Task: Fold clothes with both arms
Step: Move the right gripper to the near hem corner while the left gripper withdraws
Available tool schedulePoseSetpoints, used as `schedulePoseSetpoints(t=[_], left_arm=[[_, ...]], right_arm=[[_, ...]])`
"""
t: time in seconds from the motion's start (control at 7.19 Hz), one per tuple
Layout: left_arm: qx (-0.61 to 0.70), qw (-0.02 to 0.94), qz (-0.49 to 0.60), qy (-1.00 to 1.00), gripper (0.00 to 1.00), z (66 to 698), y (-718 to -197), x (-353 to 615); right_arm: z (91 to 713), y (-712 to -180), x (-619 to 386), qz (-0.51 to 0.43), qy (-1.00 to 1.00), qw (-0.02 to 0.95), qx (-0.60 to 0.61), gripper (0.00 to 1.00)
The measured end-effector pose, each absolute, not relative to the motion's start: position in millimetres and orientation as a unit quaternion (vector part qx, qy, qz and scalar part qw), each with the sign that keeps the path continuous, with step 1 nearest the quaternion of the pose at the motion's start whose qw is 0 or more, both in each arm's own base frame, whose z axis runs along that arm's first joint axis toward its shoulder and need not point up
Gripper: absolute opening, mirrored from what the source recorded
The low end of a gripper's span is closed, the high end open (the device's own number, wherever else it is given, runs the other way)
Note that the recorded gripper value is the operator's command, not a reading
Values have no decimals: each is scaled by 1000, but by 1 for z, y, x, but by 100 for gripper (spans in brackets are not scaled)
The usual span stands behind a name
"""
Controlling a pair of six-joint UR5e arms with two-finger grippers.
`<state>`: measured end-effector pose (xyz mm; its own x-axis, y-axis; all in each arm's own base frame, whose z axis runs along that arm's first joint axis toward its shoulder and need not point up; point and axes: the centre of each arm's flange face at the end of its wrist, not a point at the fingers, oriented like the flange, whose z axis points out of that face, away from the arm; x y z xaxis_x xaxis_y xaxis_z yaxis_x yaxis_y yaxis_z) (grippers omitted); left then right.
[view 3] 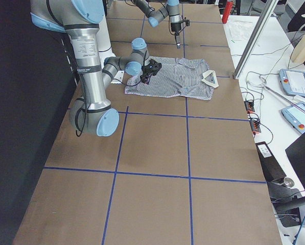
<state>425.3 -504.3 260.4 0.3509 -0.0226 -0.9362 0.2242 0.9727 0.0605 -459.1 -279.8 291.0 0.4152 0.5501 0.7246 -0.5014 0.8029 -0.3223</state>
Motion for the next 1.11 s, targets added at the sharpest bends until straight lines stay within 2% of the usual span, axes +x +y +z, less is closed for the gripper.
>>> schedulePoseSetpoints(t=[0.42,0.7,0.97,1.11], left_arm=[[87,818,-77,564,73,264,-501,424],[86,819,-78,562,73,266,-501,425],[85,820,-78,561,73,268,-501,427],[85,820,-78,561,74,268,-501,428]], right_arm=[[312,-170,-499,340,-376,861,-37,86],[330,-144,-508,348,-356,866,-39,84],[342,-141,-513,350,-345,870,-37,67],[343,-141,-514,350,-343,871,-37,62]])
